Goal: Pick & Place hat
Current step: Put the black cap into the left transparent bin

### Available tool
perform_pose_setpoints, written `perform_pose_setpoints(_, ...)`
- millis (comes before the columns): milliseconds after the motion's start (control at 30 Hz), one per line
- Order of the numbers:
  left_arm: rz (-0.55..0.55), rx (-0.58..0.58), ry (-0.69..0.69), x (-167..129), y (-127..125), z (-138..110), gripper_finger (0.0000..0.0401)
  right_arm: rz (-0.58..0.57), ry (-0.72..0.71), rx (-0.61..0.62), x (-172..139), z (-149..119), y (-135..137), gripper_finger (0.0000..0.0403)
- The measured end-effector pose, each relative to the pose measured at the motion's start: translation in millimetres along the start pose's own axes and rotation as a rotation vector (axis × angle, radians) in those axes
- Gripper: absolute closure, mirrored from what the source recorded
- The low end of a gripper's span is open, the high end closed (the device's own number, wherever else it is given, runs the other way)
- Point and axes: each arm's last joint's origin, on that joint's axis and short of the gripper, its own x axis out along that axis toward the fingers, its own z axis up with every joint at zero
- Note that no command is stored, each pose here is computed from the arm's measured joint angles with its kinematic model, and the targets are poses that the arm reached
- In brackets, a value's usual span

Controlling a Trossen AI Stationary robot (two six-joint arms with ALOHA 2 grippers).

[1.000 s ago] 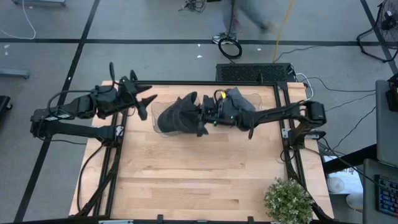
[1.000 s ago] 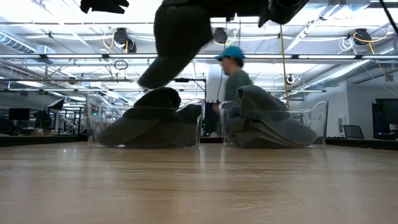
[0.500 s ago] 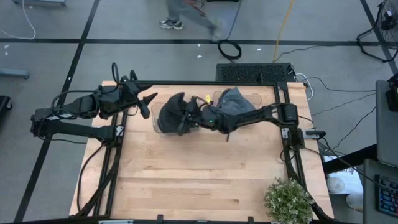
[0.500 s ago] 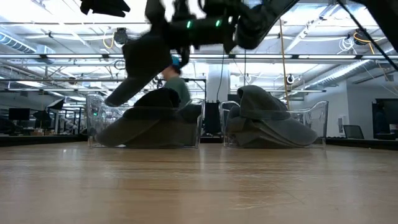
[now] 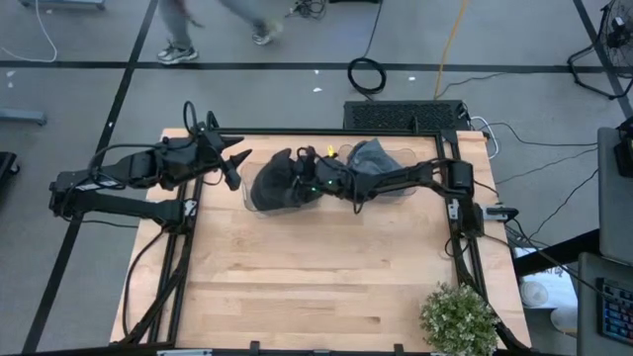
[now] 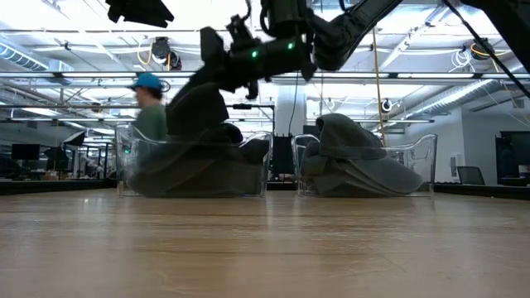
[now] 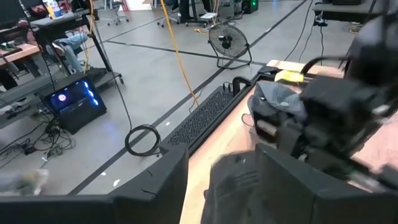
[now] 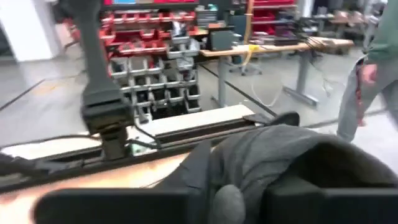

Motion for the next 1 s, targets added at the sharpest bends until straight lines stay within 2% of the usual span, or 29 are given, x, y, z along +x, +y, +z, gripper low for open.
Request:
perform_pose_setpoints(100,0.000,0.003,0.009,0,0,-1,0.0210,0.051,-0.003,-0.073,-4,9,3,0.0336)
perform_pose_setpoints(200,0.000,0.004,0.011,0,0,-1,0.0205,0.089,0.025,-0.116,-9,18,4,0.0276)
perform_pose_setpoints(333,0.000,0.003,0.011,0,0,-1,0.0198,0.133,0.014,-0.075,-19,39,5,0.0188)
perform_pose_setpoints(433,-0.001,-0.003,0.014,1,-1,-1,0.0198,0.126,0.065,-0.089,-23,41,4,0.0127)
perform_pose_setpoints(567,-0.001,-0.012,0.027,4,-2,-2,0.0207,0.126,0.077,-0.090,-30,50,4,0.0067)
perform_pose_setpoints(633,-0.001,-0.010,0.033,6,-3,-3,0.0212,0.126,0.071,-0.094,-31,53,4,0.0048)
perform_pose_setpoints(767,0.001,-0.002,0.056,12,-6,-4,0.0217,0.122,0.126,-0.180,-31,45,2,0.0026)
perform_pose_setpoints(900,0.002,0.010,0.077,18,-9,-6,0.0219,0.128,0.082,-0.147,-37,61,4,0.0015)
perform_pose_setpoints(1000,0.002,0.015,0.087,21,-11,-7,0.0219,0.109,0.171,-0.166,-37,52,1,0.0014)
